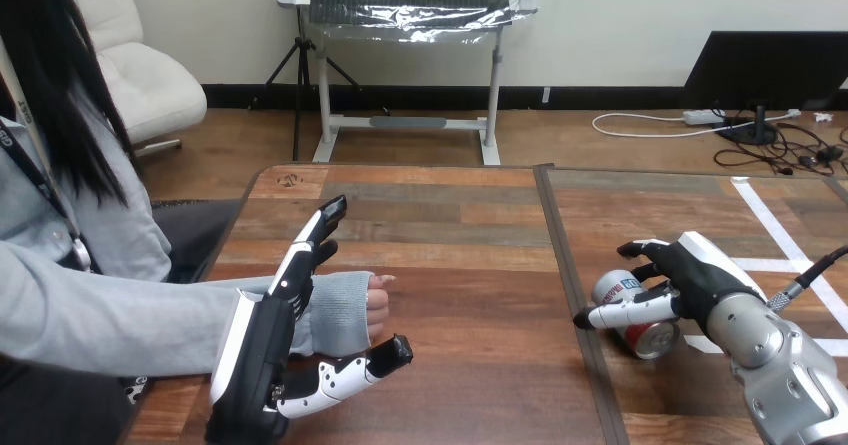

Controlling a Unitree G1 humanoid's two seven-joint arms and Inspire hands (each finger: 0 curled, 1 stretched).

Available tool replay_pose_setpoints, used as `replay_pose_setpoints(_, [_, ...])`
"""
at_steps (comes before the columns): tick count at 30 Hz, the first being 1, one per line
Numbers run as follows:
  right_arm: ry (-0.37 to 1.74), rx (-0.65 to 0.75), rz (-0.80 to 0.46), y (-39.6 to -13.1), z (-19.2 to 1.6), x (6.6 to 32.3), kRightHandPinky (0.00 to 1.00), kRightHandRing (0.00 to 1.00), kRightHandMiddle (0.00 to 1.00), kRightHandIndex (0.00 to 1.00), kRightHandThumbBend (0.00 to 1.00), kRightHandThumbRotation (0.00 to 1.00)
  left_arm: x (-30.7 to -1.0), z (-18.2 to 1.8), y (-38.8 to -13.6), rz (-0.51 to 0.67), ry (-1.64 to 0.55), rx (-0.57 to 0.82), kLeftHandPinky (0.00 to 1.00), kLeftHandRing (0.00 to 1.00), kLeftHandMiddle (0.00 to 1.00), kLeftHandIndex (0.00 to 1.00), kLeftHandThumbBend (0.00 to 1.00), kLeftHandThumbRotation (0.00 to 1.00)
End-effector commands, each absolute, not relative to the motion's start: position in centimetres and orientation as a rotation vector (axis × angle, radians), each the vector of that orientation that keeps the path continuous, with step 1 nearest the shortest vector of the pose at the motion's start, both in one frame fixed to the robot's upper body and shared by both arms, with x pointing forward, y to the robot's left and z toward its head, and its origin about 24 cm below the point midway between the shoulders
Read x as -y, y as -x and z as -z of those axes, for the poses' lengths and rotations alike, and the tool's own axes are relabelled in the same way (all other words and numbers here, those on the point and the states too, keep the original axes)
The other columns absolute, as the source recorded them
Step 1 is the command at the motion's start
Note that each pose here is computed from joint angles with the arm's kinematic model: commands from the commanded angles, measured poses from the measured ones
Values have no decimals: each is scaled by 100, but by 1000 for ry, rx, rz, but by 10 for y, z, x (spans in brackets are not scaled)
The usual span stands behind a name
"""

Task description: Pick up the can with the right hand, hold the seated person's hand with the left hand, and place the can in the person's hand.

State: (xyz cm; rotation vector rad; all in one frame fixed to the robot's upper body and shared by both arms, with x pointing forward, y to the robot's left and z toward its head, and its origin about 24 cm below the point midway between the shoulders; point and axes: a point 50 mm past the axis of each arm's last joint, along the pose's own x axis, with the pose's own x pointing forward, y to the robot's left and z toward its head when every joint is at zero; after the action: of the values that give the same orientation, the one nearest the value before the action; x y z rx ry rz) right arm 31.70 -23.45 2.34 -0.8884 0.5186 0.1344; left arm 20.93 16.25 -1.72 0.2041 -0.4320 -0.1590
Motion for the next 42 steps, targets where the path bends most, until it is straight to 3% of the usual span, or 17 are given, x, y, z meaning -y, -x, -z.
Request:
replay_pose_setpoints(1, [947, -476, -139, -320, -39, 236, 59, 74, 82, 90, 85, 26, -158, 1, -221, 158, -189, 534, 91, 95, 94, 92, 100, 48])
replay_pose_setpoints(27, [1023, -489, -175, -314, -50, 240, 56, 73, 83, 92, 85, 28, -155, 0, -223, 158, -179, 537, 91, 95, 94, 92, 100, 48])
replay_pose_setpoints(42, [984, -484, -153, -312, -44, 243, 52, 66, 74, 86, 84, 13, -154, -1, -225, 158, -185, 542, 91, 95, 94, 92, 100, 49])
